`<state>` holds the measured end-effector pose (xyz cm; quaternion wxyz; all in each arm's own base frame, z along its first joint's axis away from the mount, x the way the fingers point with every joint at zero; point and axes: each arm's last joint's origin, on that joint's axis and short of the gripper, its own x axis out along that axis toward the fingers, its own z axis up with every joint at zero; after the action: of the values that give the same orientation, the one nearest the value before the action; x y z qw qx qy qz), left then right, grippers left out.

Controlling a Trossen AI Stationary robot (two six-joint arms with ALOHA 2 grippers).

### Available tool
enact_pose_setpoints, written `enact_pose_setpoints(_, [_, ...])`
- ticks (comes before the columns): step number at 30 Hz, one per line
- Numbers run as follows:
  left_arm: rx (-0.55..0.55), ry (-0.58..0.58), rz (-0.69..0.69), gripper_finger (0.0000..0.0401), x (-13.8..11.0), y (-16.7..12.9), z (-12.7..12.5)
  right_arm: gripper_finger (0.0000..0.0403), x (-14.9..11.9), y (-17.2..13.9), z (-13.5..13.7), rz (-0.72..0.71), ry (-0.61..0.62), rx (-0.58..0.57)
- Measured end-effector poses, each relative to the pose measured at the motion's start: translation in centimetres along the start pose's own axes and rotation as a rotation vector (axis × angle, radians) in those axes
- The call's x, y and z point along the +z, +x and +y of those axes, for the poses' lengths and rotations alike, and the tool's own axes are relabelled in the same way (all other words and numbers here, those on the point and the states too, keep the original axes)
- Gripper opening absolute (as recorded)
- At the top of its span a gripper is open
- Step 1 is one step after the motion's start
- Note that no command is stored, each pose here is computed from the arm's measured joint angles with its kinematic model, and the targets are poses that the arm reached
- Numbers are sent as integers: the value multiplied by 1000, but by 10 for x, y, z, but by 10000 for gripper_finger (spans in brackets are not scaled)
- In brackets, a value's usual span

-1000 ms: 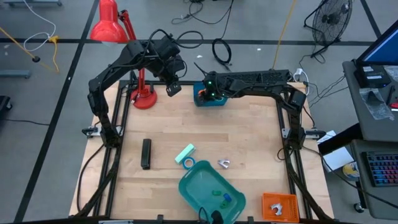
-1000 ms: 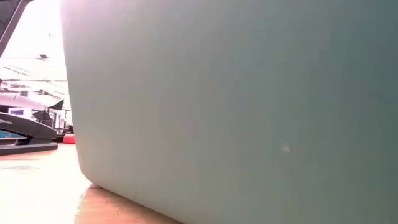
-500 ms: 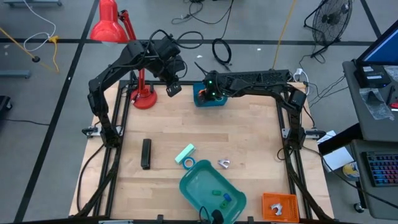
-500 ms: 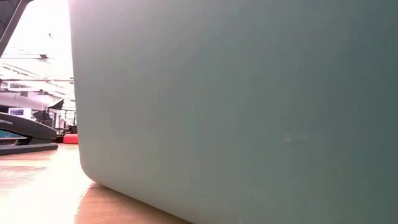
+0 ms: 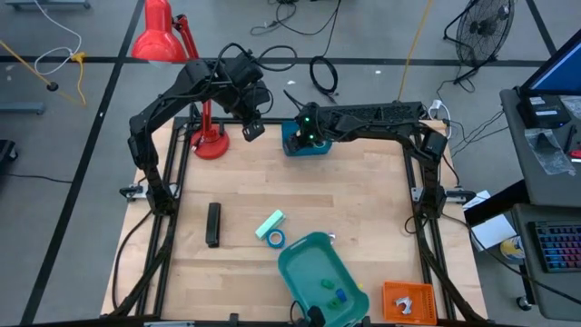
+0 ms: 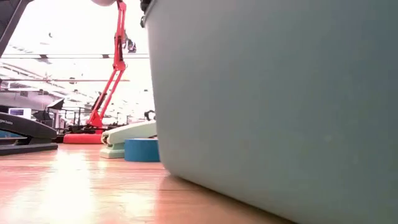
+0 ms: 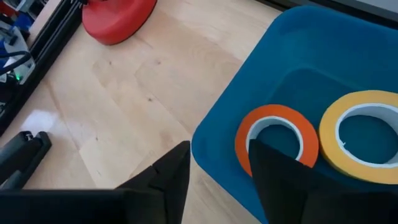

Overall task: Pick and place Stapler, Stapler remover, tape
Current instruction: Adjust the green bin

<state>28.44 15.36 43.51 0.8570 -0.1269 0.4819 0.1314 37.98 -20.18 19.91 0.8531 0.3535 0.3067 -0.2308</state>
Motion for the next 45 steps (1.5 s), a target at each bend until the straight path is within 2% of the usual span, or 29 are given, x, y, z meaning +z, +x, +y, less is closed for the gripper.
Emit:
enact_pose_setpoints(8, [0, 6, 0, 13, 0, 0, 0, 151, 0, 0, -2, 5, 17, -6])
enact_pose_setpoints(12, [22, 7, 0, 3, 0, 0, 1, 139, 5, -13, 2, 2, 57, 25])
enact_pose_setpoints(18, [30, 7, -31, 15, 3, 0, 2, 117, 19, -55, 20, -76, 31, 93])
enact_pose_setpoints(22, [30, 6, -35, 4, 3, 0, 2, 98, 25, -90, 30, -78, 19, 169])
enact_pose_setpoints(26, [29, 3, -35, 10, 3, 0, 2, 73, 18, -124, 36, -34, 6, 154])
enact_pose_setpoints(33, [5, -33, -36, 12, 3, 0, 1, 7, -4, -173, 45, 44, -64, 27])
enact_pose_setpoints(37, [-67, -35, -32, 3, 3, 0, -4, 9, -21, -200, 51, 117, -103, 14])
enact_pose_setpoints(45, [-180, -10, -30, 18, 4, 1, -19, 3, -52, -240, 70, 205, -188, 52])
